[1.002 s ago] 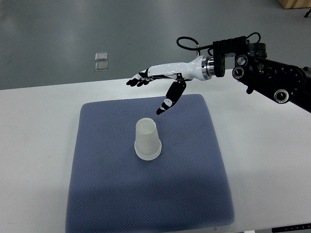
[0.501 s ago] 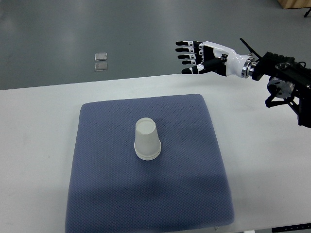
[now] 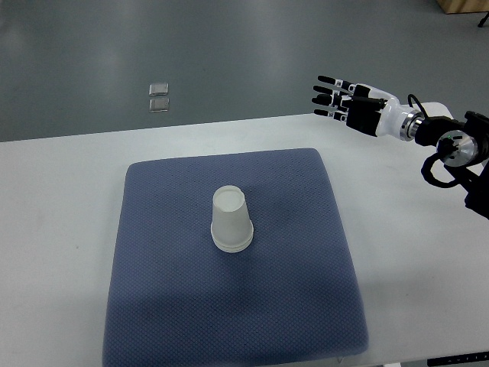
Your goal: Stack paper cups
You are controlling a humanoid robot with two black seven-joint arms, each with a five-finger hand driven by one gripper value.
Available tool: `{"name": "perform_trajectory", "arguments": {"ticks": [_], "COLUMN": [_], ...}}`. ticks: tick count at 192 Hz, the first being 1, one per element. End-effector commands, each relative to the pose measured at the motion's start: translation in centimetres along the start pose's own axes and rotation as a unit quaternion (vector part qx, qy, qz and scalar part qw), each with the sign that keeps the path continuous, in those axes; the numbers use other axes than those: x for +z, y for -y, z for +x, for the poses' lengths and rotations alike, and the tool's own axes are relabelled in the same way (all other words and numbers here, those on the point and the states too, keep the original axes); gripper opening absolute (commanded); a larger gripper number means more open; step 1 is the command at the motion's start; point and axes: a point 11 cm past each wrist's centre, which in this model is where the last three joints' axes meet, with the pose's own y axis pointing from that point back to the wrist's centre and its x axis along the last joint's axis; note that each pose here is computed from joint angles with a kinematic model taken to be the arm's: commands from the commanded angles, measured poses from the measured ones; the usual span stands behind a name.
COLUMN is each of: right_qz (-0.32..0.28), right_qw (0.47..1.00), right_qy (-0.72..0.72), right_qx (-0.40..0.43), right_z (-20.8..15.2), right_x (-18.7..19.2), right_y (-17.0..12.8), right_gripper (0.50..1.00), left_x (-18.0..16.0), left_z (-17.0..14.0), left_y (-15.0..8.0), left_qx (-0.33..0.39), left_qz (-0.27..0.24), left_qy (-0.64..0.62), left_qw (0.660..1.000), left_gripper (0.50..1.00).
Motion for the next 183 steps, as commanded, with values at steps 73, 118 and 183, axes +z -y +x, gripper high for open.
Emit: {"name": "perform_trajectory", "arguments": {"ticks": [73, 118, 183], "right_qz": [0.029, 0.028, 0.03], "right_qw": [0.99, 0.99, 0.99], "right_qy": [0.134, 0.135, 0.14], "right_qx": [0.021, 0.007, 0.009], "right_z": [0.9, 0.5, 0.7], "right_x": [3.7, 3.9, 4.0], "right_y": [-0.3, -0.2, -0.4], "right_gripper": [0.926, 0.926, 0.926], "left_x": [0.0, 0.0, 0.0], "left_z": [0.0, 0.0, 0.0], "left_y": [0.0, 0.0, 0.0], "left_qx": [0.0, 0.0, 0.0], "left_qz": [0.0, 0.0, 0.0], "left_qy": [0.0, 0.0, 0.0], "left_qw": [1.0, 1.0, 1.0], "left_gripper": [1.0, 1.0, 1.0]}}
